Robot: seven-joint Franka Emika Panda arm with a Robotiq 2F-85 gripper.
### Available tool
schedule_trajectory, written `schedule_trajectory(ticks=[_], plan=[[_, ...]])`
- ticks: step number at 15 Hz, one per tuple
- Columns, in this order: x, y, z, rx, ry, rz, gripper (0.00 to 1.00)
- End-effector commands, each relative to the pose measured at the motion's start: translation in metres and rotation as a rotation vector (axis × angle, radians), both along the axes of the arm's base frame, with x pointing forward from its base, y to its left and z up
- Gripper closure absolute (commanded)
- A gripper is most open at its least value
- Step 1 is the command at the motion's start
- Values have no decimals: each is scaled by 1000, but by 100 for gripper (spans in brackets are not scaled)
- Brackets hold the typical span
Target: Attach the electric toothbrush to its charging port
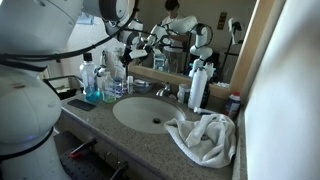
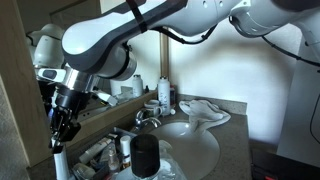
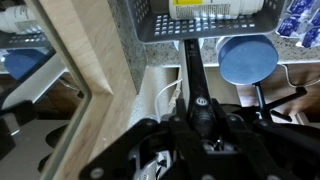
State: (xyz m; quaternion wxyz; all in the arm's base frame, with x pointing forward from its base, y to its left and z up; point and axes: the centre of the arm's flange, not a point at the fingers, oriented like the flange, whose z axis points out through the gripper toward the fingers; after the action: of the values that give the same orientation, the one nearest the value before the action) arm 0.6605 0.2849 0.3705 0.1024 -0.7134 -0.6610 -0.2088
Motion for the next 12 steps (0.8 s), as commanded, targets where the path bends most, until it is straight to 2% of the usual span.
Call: schedule_trajectory(ticks=[1,6,12], plan=[[1,-3,-17,-72,18,53,87],[-3,12,-18,-133,-19,90,87],[-7,18,-18,-164,-44,107,88]])
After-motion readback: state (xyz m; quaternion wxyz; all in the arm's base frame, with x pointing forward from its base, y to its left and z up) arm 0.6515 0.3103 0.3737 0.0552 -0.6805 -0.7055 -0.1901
